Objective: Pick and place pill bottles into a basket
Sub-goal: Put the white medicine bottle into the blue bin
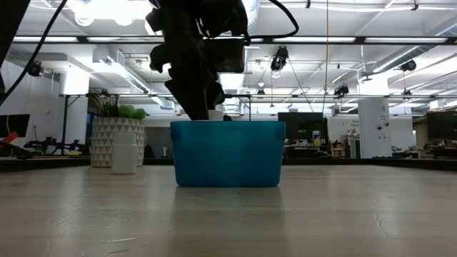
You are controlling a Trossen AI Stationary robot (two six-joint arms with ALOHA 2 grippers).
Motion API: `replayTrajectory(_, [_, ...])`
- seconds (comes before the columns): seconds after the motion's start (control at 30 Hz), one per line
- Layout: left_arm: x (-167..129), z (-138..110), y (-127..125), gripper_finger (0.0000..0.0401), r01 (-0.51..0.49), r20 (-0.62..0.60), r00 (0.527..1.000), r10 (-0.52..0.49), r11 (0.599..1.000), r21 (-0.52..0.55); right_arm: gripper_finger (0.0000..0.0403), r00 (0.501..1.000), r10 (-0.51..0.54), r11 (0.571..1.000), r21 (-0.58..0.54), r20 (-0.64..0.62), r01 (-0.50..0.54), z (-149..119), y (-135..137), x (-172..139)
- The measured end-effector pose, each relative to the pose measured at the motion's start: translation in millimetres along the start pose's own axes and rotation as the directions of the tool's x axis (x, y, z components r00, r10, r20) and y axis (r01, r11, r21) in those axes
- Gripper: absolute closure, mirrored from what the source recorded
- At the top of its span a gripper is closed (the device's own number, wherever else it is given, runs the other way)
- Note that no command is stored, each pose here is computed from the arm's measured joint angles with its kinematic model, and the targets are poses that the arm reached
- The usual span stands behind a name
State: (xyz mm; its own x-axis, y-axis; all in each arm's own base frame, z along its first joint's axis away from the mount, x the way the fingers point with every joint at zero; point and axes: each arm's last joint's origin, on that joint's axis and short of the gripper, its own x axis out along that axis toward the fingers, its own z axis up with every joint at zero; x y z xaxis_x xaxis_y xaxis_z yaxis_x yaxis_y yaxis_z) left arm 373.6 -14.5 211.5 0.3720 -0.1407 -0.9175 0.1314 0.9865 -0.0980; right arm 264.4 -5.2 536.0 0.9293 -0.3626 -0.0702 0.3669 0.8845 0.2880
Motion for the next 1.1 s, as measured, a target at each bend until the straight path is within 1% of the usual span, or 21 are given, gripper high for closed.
replayTrajectory(0.2, [3.0, -3.6, 0.2, 0.0171, 0.001, -0.015, 1.0, -0.001, 1.0, -0.003, 0.0193, 1.0, 0.001, 1.0, 0.018, -0.001, -0.001, -0.1, 0.0, 0.0])
replayTrajectory(0.27, [4.0, -4.7, 0.2, 0.0161, 0.001, -0.018, 1.0, -0.001, 1.0, -0.022, 0.0193, 1.0, 0.001, 1.0, 0.018, -0.001, -0.001, -0.1, 0.0, -0.1])
replayTrajectory(0.43, [5.2, -6.5, 0.3, 0.0153, 0.001, -0.027, 1.0, -0.003, 0.998, -0.056, 0.0193, 1.0, 0.001, 1.0, 0.017, -0.002, -0.001, -0.3, 0.0, 0.0])
replayTrajectory(0.53, [2.4, -6.0, -0.1, 0.0152, 0.001, -0.024, 1.0, -0.003, 0.998, -0.057, 0.0193, 1.0, 0.001, 1.0, 0.015, -0.002, -0.001, -0.3, 0.0, 0.0])
replayTrajectory(0.7, [-14.6, -1.2, -2.0, 0.0152, 0.0, 0.032, 0.999, 0.002, 0.999, -0.055, 0.0193, 1.0, 0.001, 1.0, 0.015, -0.001, -0.001, -0.2, 0.0, 0.0])
replayTrajectory(0.83, [-25.2, -0.1, -3.0, 0.0152, -0.007, 0.049, 0.999, 0.011, 0.995, -0.099, 0.0193, 1.0, 0.002, 1.0, 0.015, 0.001, -0.002, 0.2, 0.0, -0.1])
replayTrajectory(0.9, [-34.4, 1.7, -3.9, 0.0152, -0.006, 0.069, 0.998, 0.013, 0.995, -0.099, 0.0193, 1.0, 0.003, 1.0, 0.015, 0.005, -0.003, 0.7, 0.1, -0.2])
replayTrajectory(1.1, [-60.5, -4.3, -7.4, 0.0152, -0.01, 0.089, 0.996, 0.023, 0.99, -0.142, 0.0193, 1.0, -0.003, 1.0, 0.011, 0.01, 0.003, 1.2, -0.5, -0.2])
